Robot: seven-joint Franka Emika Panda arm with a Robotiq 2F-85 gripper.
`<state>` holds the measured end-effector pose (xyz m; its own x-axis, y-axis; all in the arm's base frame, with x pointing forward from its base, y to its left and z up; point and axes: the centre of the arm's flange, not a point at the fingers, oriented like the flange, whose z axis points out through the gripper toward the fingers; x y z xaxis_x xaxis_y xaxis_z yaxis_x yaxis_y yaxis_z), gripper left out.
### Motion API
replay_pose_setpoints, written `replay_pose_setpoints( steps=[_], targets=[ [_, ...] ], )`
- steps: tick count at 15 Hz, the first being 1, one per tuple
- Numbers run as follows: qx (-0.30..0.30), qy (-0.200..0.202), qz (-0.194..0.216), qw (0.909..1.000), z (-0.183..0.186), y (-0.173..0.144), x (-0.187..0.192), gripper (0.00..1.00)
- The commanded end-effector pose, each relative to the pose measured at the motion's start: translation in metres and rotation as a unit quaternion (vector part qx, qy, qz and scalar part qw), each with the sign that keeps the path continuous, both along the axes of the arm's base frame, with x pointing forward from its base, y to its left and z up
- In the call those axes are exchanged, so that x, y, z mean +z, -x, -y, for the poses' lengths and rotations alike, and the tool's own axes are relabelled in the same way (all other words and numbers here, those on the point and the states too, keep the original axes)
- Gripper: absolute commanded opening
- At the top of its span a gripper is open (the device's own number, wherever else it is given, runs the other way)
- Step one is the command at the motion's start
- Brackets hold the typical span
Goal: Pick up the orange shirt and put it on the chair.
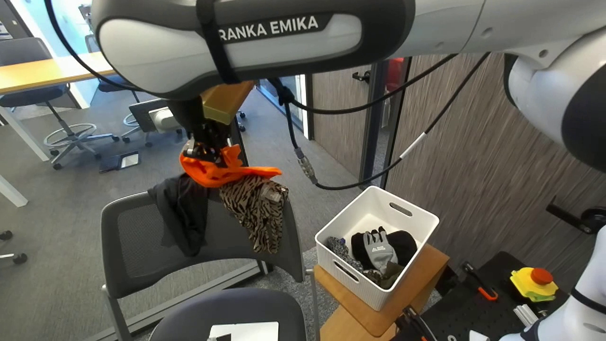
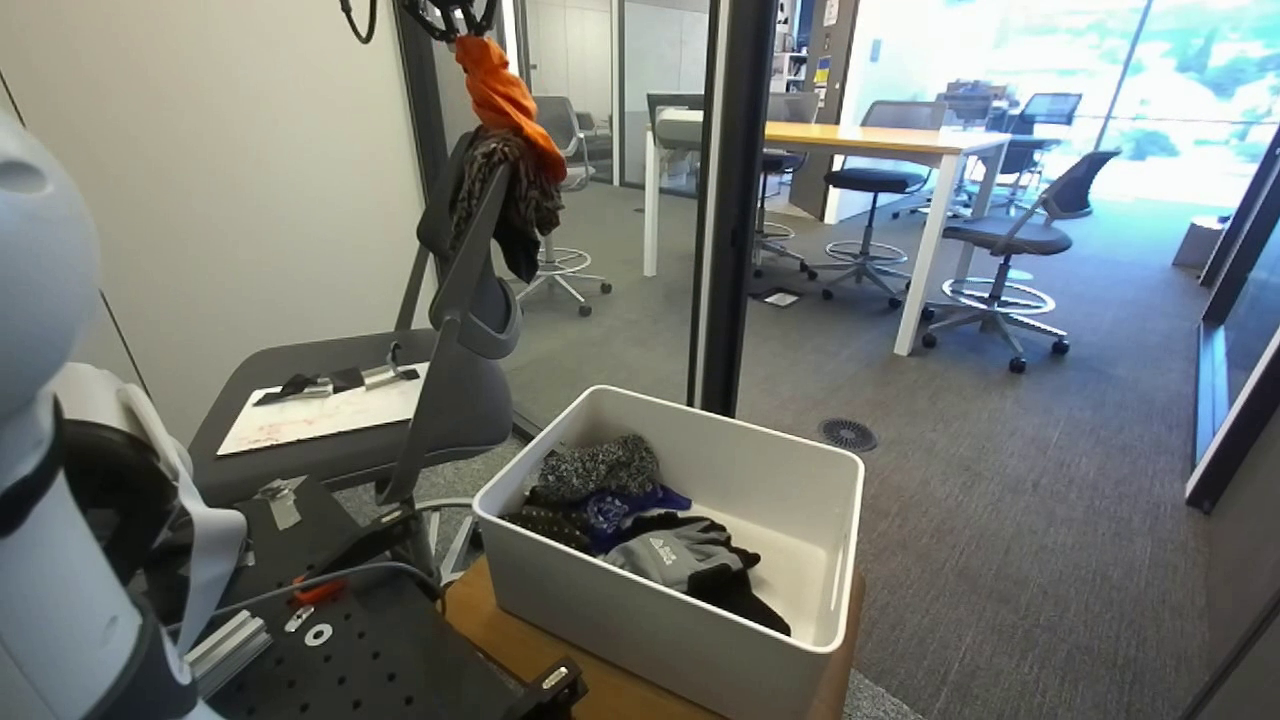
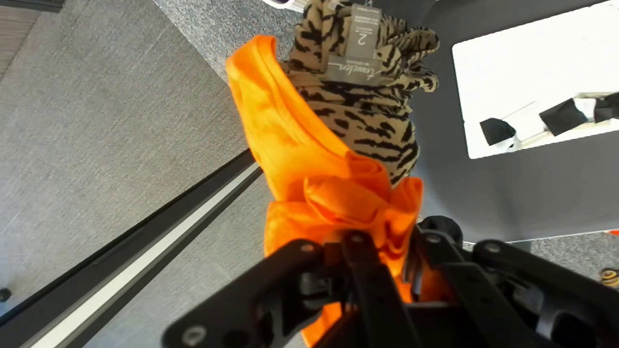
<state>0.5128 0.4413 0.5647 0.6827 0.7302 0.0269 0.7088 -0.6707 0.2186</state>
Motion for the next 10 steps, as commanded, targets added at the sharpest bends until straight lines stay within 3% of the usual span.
replay_pose_setpoints(
  steps=[1,4,7,10],
  targets=[
    [-0.007,-0.008,0.020,0.9997,0.019,-0.033,0.025,0.07],
    [-0.007,-0.011,0.019,0.9997,0.029,-0.047,0.032,0.08],
    [0.016,-0.007,0.023,0.9996,0.025,-0.043,0.028,0.08],
    [0.055,0.005,-0.001,0.9985,0.015,-0.033,0.018,0.08]
  ],
)
